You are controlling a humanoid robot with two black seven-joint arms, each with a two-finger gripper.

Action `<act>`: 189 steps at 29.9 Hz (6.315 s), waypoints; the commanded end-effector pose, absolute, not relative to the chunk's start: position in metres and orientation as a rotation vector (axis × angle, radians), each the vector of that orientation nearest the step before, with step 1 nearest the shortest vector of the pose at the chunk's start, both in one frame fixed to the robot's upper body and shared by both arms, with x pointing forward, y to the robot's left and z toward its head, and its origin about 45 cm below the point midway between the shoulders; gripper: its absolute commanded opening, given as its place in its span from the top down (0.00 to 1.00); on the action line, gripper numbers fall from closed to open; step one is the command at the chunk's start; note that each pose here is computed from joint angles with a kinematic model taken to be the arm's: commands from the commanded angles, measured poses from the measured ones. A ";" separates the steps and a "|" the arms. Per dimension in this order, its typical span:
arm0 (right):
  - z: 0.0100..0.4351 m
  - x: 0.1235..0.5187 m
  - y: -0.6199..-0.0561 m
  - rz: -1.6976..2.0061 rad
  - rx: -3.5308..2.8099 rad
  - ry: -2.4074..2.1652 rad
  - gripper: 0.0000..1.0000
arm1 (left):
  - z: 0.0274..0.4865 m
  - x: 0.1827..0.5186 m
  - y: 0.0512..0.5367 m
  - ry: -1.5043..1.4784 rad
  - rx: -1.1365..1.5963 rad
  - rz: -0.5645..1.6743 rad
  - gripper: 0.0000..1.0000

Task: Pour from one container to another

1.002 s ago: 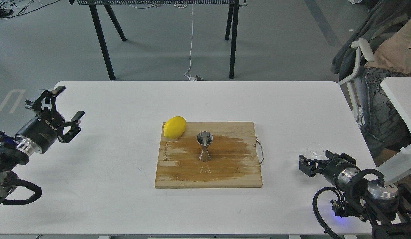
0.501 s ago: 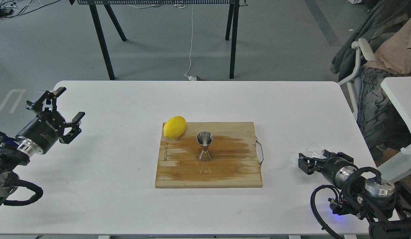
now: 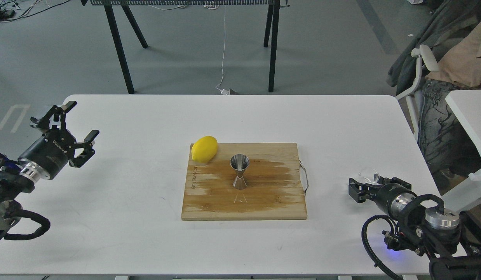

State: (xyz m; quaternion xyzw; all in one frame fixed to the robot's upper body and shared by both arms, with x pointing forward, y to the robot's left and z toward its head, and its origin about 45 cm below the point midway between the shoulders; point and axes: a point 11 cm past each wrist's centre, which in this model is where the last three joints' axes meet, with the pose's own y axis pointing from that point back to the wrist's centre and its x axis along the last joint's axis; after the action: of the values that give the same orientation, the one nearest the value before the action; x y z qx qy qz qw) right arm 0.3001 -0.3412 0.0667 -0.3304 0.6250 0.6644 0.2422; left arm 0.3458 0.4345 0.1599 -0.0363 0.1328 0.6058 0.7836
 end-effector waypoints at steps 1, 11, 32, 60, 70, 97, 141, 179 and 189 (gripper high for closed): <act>0.067 0.300 -0.341 1.817 -0.905 1.709 0.28 | 0.160 0.346 0.435 0.286 -0.078 1.308 0.01; 0.065 0.300 -0.337 1.808 -0.927 1.713 0.45 | 0.159 0.345 0.441 0.284 -0.068 1.325 0.01; 0.090 0.317 -0.323 1.737 -1.064 1.607 0.63 | 0.155 0.345 0.436 0.295 -0.076 1.320 0.01; 0.202 0.360 -0.124 0.739 -2.758 1.435 0.66 | 0.152 0.348 0.425 0.306 -0.093 1.306 0.01; 0.194 0.349 -0.104 0.629 -2.918 1.378 0.66 | 0.153 0.349 0.425 0.304 -0.095 1.305 0.01; 0.186 0.342 -0.094 0.401 -3.090 1.343 0.66 | 0.153 0.349 0.425 0.303 -0.094 1.304 0.01; 0.178 0.342 -0.085 0.129 -3.252 1.304 0.66 | 0.153 0.349 0.425 0.303 -0.097 1.304 0.01; 0.177 0.346 -0.082 -0.061 -3.316 1.288 0.66 | 0.154 0.350 0.424 0.301 -0.099 1.303 0.01; 0.184 0.350 -0.080 -0.127 -3.320 1.276 0.66 | 0.154 0.350 0.425 0.303 -0.099 1.304 0.01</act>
State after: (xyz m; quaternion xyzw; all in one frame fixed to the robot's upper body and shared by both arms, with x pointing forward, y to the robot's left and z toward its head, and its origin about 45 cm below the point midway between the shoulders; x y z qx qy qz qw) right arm 0.3487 -0.0799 0.1815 -0.9129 0.3509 -0.0268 -0.2066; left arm 0.3500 0.4247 0.1538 -0.0459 0.1401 0.6042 0.7831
